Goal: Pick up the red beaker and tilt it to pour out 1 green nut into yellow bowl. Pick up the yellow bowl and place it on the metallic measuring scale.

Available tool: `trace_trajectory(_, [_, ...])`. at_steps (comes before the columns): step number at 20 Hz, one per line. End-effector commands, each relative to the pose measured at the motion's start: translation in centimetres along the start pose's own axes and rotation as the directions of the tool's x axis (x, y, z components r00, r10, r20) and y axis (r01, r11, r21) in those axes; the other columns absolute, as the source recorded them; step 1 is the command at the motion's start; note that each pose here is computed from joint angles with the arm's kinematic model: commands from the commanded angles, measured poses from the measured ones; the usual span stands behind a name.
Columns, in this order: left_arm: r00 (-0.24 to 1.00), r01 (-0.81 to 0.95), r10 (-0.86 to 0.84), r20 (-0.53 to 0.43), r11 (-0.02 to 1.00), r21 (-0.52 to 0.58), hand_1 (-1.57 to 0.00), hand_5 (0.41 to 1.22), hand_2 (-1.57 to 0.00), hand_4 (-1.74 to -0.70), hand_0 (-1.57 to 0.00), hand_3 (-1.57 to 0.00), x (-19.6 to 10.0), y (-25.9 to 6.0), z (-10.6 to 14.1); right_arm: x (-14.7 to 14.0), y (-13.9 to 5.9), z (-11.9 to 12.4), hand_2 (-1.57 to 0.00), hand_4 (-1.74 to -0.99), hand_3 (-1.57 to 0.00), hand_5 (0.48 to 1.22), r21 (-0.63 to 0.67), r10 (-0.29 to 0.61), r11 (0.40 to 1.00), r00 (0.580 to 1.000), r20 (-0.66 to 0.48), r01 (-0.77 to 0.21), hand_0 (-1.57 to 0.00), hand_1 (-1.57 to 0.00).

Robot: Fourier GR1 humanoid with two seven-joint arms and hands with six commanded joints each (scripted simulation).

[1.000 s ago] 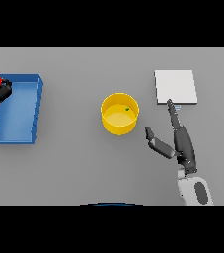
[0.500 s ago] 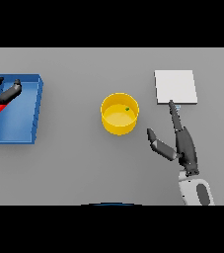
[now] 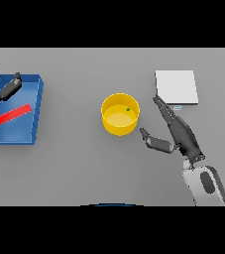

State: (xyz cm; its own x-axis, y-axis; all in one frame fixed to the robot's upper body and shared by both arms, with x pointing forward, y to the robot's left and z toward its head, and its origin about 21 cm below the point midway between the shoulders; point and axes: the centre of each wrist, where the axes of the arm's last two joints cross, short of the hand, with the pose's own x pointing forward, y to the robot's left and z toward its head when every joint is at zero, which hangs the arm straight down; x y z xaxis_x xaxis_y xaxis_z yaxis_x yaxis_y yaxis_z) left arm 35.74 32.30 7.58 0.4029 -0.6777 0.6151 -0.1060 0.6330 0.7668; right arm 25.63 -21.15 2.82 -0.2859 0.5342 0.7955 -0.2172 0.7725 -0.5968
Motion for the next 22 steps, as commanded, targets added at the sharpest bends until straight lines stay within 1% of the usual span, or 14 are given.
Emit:
trace_trajectory(1, [1.000,-0.004,0.004,0.001,1.000,-0.008,-0.03,0.662,-0.03,-0.75,-0.03,-0.03,0.1,-0.4,0.1,0.1,-0.5,-0.8,0.00,-1.071,0.00,0.678,0.056,0.068,0.996,0.998,-0.004,-0.068,0.00,0.00])
trace_trajectory(2, [1.000,-0.003,0.003,0.011,1.000,-0.005,-0.02,0.664,-0.02,-0.74,-0.03,-0.02,-0.2,-0.4,0.1,0.0,-0.9,-1.2,0.00,-1.094,0.00,0.677,0.117,0.126,0.985,0.992,0.002,-0.125,0.00,0.00])
trace_trajectory(4, [1.000,-0.001,0.001,0.013,1.000,-0.010,-0.01,0.673,-0.01,-0.74,-0.02,-0.01,-0.3,-0.5,0.3,0.9,-1.6,-2.8,0.00,-1.151,0.00,0.672,0.179,0.257,0.947,0.963,0.076,-0.267,0.00,0.00])
trace_trajectory(5, [1.000,0.003,-0.003,0.006,1.000,-0.008,-0.01,0.677,-0.01,-0.73,-0.01,-0.01,-0.4,-0.4,0.3,1.3,-1.4,-3.6,0.00,-1.174,0.00,0.674,0.230,0.307,0.918,0.946,0.103,-0.323,0.00,0.00])
trace_trajectory(7, [1.000,0.003,-0.003,0.006,1.000,-0.018,-0.01,0.685,-0.01,-0.74,-0.01,-0.01,-0.5,-0.5,0.3,1.7,-1.7,-4.9,0.00,-1.197,0.00,0.677,0.303,0.388,0.854,0.906,0.168,-0.422,0.00,0.00])
trace_trajectory(8, [1.000,0.004,-0.004,0.002,1.000,-0.007,0.00,0.689,-0.01,-0.74,-0.01,0.00,-0.5,0.0,0.3,2.1,-1.5,-5.5,0.00,-1.207,0.00,0.674,0.320,0.414,0.829,0.888,0.201,-0.459,0.00,0.00])
trace_trajectory(10, [1.000,0.005,-0.005,-0.006,1.000,-0.013,0.00,0.696,0.00,-0.74,0.00,0.00,0.0,-0.2,0.2,2.6,-1.6,-6.7,0.00,-1.225,0.00,0.684,0.370,0.491,0.735,0.823,0.286,-0.568,0.00,0.00])
trace_trajectory(11, [1.000,0.013,-0.014,-0.009,1.000,-0.012,0.00,0.699,0.00,-0.74,0.00,0.00,-0.3,-0.2,0.2,2.7,-1.9,-7.3,0.00,-1.226,0.00,0.692,0.390,0.527,0.685,0.788,0.317,-0.615,0.00,0.00])
trace_trajectory(13, [1.000,0.014,-0.014,0.000,1.000,-0.012,0.00,0.702,0.00,-0.74,0.00,0.00,-0.4,0.1,0.4,3.2,-1.6,-8.0,0.00,-1.223,0.00,0.703,0.424,0.567,0.598,0.733,0.375,-0.680,0.00,0.00])
trace_trajectory(14, [1.000,0.015,-0.015,-0.008,1.000,-0.015,0.00,0.704,0.00,-0.75,0.00,0.00,-0.7,-0.2,0.4,3.3,-1.0,-8.4,0.00,-1.218,0.00,0.707,0.435,0.583,0.562,0.710,0.396,-0.704,0.00,0.00])
trace_trajectory(16, [1.000,0.016,-0.016,-0.002,1.000,-0.008,0.00,0.706,0.00,-0.75,0.00,0.00,-0.6,0.1,0.4,3.4,-0.5,-9.3,0.00,-1.213,0.00,0.714,0.462,0.598,0.507,0.683,0.419,-0.727,0.00,0.00])
trace_trajectory(19, [1.000,0.018,-0.018,-0.017,1.000,-0.006,0.00,0.701,0.00,-0.75,0.00,0.00,-0.5,0.5,0.2,3.5,0.8,-10.2,0.00,-1.221,0.00,0.722,0.513,0.593,0.450,0.674,0.441,-0.731,0.00,0.00])
trace_trajectory(21, [1.000,0.025,-0.026,-0.009,1.000,-0.006,0.00,0.698,0.00,-0.74,0.00,0.00,-0.8,0.3,0.3,3.7,1.4,-10.9,0.00,-1.231,0.00,0.725,0.534,0.583,0.423,0.671,0.459,-0.732,0.00,0.00])
trace_trajectory(22, [1.000,0.027,-0.027,-0.003,1.000,0.000,0.00,0.698,0.00,-0.74,0.00,0.00,-1.0,0.8,0.3,3.6,2.0,-11.0,0.00,-1.238,0.00,0.727,0.539,0.585,0.406,0.663,0.467,-0.738,0.00,0.00])
